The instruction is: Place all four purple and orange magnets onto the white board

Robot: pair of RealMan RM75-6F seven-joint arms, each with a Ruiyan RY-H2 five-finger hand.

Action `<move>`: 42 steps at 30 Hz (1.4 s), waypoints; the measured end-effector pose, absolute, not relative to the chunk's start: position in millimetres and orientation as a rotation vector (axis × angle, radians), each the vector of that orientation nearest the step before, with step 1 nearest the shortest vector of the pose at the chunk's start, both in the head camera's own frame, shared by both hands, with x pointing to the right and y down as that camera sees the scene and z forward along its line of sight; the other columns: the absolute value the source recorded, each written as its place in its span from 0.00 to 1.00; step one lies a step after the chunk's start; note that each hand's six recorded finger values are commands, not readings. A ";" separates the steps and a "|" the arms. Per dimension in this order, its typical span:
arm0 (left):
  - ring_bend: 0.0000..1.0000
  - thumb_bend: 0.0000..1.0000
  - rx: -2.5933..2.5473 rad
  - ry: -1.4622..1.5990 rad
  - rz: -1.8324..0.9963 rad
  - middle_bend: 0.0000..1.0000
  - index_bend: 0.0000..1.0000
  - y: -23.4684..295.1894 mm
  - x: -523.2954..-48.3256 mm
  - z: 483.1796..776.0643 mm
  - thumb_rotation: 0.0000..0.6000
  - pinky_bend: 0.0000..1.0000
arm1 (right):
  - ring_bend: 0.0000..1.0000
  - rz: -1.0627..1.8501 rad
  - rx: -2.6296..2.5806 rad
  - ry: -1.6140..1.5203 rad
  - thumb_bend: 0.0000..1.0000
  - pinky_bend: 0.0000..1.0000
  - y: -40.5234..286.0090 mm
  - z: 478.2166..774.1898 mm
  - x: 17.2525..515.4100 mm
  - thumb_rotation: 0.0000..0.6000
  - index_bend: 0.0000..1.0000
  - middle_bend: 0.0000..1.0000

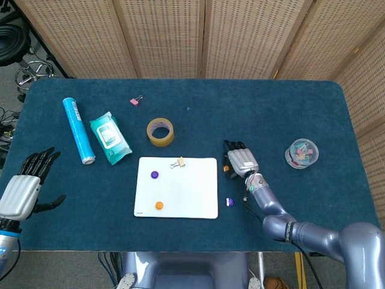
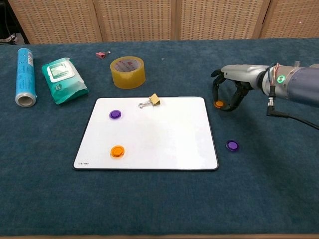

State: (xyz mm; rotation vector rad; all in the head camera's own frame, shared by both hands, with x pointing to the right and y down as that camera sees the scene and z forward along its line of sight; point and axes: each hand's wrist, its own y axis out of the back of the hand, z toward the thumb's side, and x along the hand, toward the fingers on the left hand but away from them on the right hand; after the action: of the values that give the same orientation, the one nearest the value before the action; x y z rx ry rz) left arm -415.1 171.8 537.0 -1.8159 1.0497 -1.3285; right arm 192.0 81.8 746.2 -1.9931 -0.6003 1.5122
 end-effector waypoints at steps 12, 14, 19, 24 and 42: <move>0.00 0.20 -1.824 1.050 -1.323 0.00 0.00 172.6 -414.3 535.7 1.00 0.00 | 0.00 1.324 -2.048 -0.540 0.38 0.00 114.1 706.3 161.2 1.00 0.54 0.00; 0.00 0.20 -1.824 1.049 -1.321 0.00 0.00 172.9 -414.2 535.2 1.00 0.00 | 0.00 1.285 -2.052 -0.508 0.38 0.00 124.0 699.8 153.2 1.00 0.55 0.00; 0.00 0.20 -1.827 1.051 -1.313 0.00 0.00 173.9 -413.4 533.7 1.00 0.00 | 0.00 1.193 -2.052 -0.432 0.38 0.00 147.2 687.3 130.9 1.00 0.56 0.00; 0.00 0.20 -1.835 1.047 -1.303 0.00 0.00 175.4 -412.5 531.9 1.00 0.00 | 0.00 1.137 -2.078 -0.392 0.38 0.00 165.0 685.7 106.1 1.00 0.55 0.00; 0.00 0.20 -1.850 1.054 -1.287 0.00 0.00 175.5 -414.6 527.5 1.00 0.00 | 0.00 1.108 -2.096 -0.361 0.38 0.00 190.7 695.1 58.1 1.00 0.55 0.00</move>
State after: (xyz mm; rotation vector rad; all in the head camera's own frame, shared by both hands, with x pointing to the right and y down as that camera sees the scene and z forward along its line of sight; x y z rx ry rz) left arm -414.6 175.5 527.5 -1.8495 1.0540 -1.2874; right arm 58.1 190.7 695.1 -2.0956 -0.3612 1.1083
